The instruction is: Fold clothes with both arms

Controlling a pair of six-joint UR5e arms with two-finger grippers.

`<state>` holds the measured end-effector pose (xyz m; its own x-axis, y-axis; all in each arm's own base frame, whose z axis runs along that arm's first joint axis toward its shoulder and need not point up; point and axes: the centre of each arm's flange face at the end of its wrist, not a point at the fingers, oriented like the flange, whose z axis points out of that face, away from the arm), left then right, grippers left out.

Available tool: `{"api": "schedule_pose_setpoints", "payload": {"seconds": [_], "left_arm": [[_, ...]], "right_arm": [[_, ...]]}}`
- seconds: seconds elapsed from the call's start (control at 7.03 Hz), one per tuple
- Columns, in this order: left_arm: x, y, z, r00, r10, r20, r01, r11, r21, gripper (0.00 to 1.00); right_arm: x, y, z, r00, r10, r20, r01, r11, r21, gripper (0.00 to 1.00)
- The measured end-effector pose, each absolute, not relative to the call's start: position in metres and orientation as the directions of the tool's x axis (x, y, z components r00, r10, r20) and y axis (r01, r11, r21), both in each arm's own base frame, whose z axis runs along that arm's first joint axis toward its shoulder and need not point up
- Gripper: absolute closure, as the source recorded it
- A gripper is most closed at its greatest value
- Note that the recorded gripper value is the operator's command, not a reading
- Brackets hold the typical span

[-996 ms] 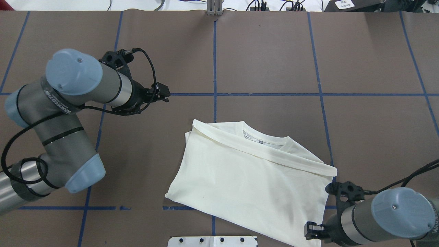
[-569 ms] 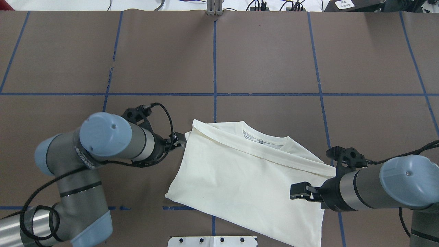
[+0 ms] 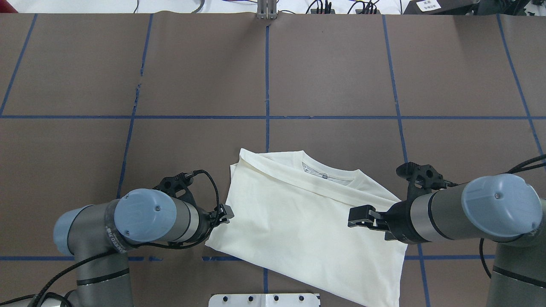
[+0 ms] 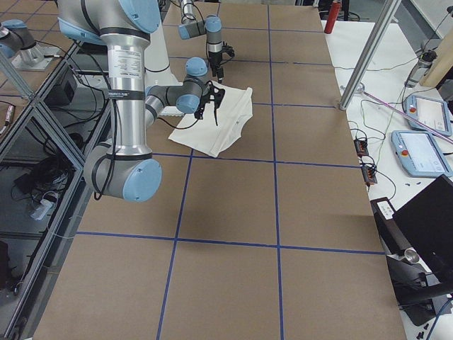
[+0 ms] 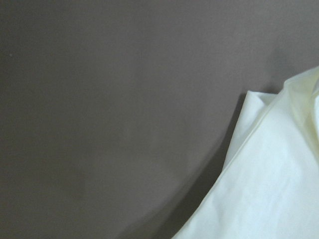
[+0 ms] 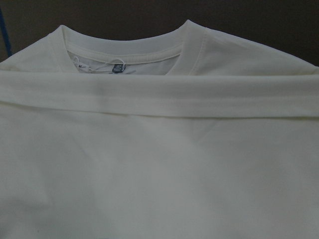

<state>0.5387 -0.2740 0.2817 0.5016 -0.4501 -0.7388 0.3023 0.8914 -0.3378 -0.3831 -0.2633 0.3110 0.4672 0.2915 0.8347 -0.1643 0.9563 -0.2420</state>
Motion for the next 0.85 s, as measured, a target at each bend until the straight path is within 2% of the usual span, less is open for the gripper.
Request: {"api": "schedule_pose_setpoints", "payload": {"seconds": [0.43,0.57,0.85], "left_arm": [[0.543,-0.263,0.285,0.510,-0.463,-0.725,0.303,0.885,-0.353,0.68],[0.544,-0.261,0.285,0.510,-0.464,-0.724,0.303,0.885,-0.353,0.74],[0.548,-0.252,0.287,0.520,-0.455,-0.723,0.292,0.890,-0.350,1.00]], "right_arm": [[-0.384,-0.266,0.312,0.467,0.294,0.834,-0.170,0.955,-0.242,0.00],[-0.384,-0.267,0.312,0.467,0.295,0.834,-0.171,0.955,-0.242,0.00],[-0.383,-0.268,0.312,0.466,0.296,0.834,-0.174,0.955,-0.242,0.00]]}}
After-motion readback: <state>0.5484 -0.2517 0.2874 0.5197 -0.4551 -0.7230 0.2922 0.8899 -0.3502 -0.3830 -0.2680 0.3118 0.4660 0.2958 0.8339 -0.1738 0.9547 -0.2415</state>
